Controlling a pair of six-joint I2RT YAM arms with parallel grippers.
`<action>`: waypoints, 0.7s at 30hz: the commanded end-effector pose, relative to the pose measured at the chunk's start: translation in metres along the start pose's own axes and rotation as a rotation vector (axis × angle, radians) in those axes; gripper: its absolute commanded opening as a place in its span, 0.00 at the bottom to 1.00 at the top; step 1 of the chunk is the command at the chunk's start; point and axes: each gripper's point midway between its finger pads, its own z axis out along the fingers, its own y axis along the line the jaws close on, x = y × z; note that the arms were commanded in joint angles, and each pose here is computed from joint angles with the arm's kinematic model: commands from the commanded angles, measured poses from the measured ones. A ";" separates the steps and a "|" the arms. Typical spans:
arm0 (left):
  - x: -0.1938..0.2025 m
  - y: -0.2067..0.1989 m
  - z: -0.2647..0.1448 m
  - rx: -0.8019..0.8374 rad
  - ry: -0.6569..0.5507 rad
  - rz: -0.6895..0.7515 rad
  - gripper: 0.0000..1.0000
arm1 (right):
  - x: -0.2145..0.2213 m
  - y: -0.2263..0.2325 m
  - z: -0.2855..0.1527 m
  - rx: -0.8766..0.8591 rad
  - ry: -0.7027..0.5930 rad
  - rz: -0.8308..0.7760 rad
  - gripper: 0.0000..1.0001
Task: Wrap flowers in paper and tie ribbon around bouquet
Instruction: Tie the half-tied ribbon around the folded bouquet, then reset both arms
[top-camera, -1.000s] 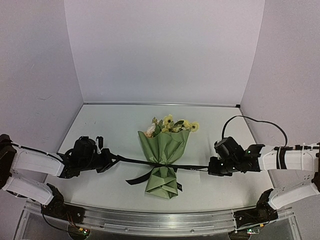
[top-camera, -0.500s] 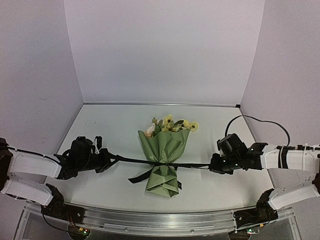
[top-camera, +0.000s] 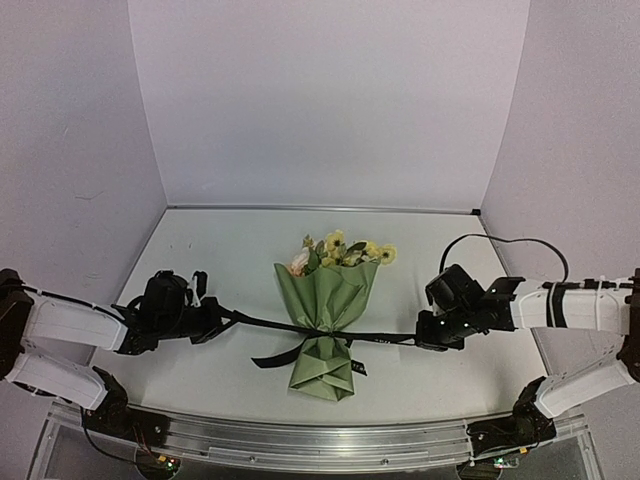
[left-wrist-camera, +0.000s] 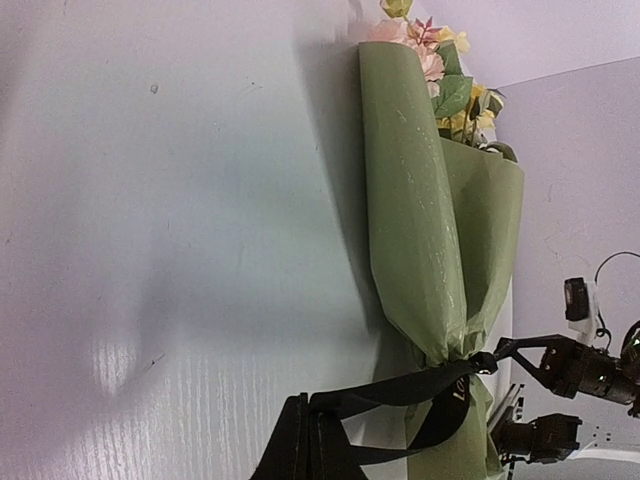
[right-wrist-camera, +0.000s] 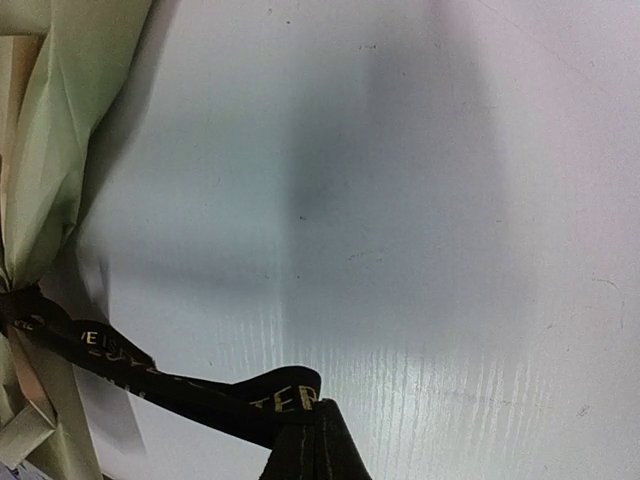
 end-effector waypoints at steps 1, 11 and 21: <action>-0.036 0.046 -0.006 -0.229 -0.174 0.002 0.00 | 0.032 -0.089 -0.012 0.410 0.093 -0.075 0.00; -0.038 0.030 -0.006 -0.219 -0.163 0.062 0.09 | 0.032 -0.080 -0.019 0.378 0.100 -0.113 0.28; -0.051 0.012 -0.022 -0.221 -0.192 0.096 0.79 | 0.036 -0.069 -0.031 0.328 0.135 -0.094 0.83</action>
